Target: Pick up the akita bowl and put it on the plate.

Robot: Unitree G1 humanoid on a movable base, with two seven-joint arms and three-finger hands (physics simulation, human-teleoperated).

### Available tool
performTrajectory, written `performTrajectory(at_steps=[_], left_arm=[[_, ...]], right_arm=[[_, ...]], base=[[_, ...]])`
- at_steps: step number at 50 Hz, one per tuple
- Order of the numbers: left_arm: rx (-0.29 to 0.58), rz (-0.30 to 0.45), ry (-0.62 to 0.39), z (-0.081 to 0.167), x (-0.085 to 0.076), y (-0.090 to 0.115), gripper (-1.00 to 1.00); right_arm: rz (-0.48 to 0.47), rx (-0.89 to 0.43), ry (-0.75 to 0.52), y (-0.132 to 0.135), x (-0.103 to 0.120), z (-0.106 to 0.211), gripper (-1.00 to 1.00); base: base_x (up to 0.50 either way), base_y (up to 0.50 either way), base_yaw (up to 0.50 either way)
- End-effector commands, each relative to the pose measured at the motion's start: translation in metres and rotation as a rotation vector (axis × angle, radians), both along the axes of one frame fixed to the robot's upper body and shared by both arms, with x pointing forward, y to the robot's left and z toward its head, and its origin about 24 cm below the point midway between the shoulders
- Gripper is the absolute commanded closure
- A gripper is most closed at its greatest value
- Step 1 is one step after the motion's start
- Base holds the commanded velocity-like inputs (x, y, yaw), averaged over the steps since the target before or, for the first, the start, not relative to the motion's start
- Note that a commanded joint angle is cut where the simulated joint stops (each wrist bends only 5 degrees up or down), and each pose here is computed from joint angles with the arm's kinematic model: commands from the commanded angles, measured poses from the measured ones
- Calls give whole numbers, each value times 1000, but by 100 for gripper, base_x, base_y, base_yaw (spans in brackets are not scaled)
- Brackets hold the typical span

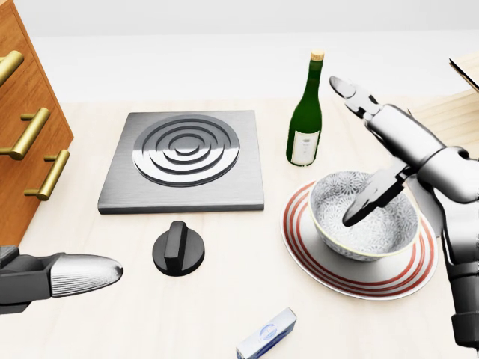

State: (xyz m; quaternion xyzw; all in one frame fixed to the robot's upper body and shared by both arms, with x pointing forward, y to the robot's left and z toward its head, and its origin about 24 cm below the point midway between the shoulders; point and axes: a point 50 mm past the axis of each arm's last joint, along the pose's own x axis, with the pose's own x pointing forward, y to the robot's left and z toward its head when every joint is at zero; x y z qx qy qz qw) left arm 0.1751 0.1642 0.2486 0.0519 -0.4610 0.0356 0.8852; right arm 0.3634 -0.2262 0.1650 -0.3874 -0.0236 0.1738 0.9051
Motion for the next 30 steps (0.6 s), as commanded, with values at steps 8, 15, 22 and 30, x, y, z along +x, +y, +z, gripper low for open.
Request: performTrajectory(at_steps=[8,15,22,30], left_arm=[[-6,1,-7,0,-4,-1,-100],[12,2,-9,0,-5,-3,-100],[15,3,-12,1,-6,-4,-100],[10,7,-13,1,-6,-3,-100]], right_arm=[[452,708,-583,90,-84,116,-100],[287,924,-541,101,-84,89,-100],[314,940,-511,105,-91,81,-100],[339,887,-496,112,-103,72,-100]], base=[[0,0,0],[0,0,0],[0,0,0],[0,0,0]])
